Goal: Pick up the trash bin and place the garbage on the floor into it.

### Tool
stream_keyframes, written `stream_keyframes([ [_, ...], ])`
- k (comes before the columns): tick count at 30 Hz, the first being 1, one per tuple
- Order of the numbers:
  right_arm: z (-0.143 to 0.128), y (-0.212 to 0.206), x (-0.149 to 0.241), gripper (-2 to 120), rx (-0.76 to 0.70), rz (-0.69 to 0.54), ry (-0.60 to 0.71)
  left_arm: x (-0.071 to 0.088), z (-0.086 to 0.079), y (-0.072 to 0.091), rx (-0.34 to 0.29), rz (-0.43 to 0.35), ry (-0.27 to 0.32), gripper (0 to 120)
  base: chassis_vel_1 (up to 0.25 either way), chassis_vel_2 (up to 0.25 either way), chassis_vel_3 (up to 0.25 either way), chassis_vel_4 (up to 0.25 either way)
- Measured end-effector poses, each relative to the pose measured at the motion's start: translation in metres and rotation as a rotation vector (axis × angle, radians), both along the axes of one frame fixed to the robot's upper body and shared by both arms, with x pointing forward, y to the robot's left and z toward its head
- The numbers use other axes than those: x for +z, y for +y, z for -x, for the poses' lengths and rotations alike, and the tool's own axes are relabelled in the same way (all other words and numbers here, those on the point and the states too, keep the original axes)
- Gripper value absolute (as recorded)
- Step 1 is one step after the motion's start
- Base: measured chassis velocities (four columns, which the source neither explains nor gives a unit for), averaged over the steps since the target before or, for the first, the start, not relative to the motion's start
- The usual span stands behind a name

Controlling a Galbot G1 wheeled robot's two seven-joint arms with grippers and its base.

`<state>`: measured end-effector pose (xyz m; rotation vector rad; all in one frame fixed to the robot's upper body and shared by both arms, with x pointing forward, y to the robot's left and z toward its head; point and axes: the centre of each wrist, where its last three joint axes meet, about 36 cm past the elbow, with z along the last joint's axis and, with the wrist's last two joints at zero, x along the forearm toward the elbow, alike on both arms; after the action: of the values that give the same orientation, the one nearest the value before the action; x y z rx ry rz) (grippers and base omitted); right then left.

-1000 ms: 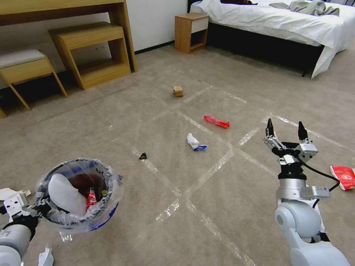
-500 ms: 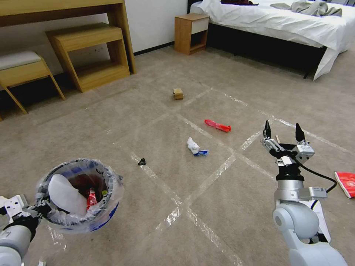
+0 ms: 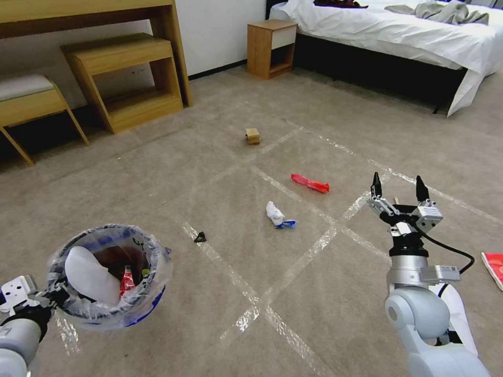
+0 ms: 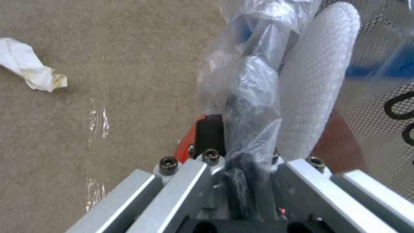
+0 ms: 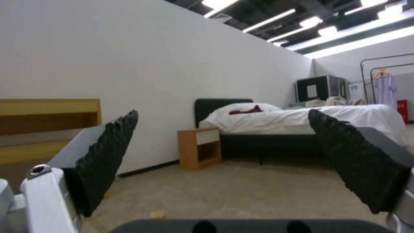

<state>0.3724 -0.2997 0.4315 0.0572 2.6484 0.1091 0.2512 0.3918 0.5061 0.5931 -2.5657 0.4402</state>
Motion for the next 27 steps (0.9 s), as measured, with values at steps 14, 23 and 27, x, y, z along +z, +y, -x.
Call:
stream_keyframes([
  [14, -0.0030, 0.0024, -0.0050, 100, 0.008, 0.010, 0.015, -0.0036, -0.0049, 0.0025, 0.007, 0.010, -0.003, 1, -0.060, 0.064, 0.059, -0.066],
  [23, -0.0064, 0.0024, -0.0059, 100, 0.011, 0.016, 0.022, -0.0043, -0.0061, 0.0028, 0.006, 0.012, -0.002, 1, -0.067, 0.069, 0.075, -0.070],
  [27, -0.0070, 0.0041, -0.0065, 100, 0.015, 0.015, 0.025, -0.0042, -0.0061, 0.0028, 0.006, 0.010, -0.001, 1, -0.070, 0.096, 0.076, -0.073],
])
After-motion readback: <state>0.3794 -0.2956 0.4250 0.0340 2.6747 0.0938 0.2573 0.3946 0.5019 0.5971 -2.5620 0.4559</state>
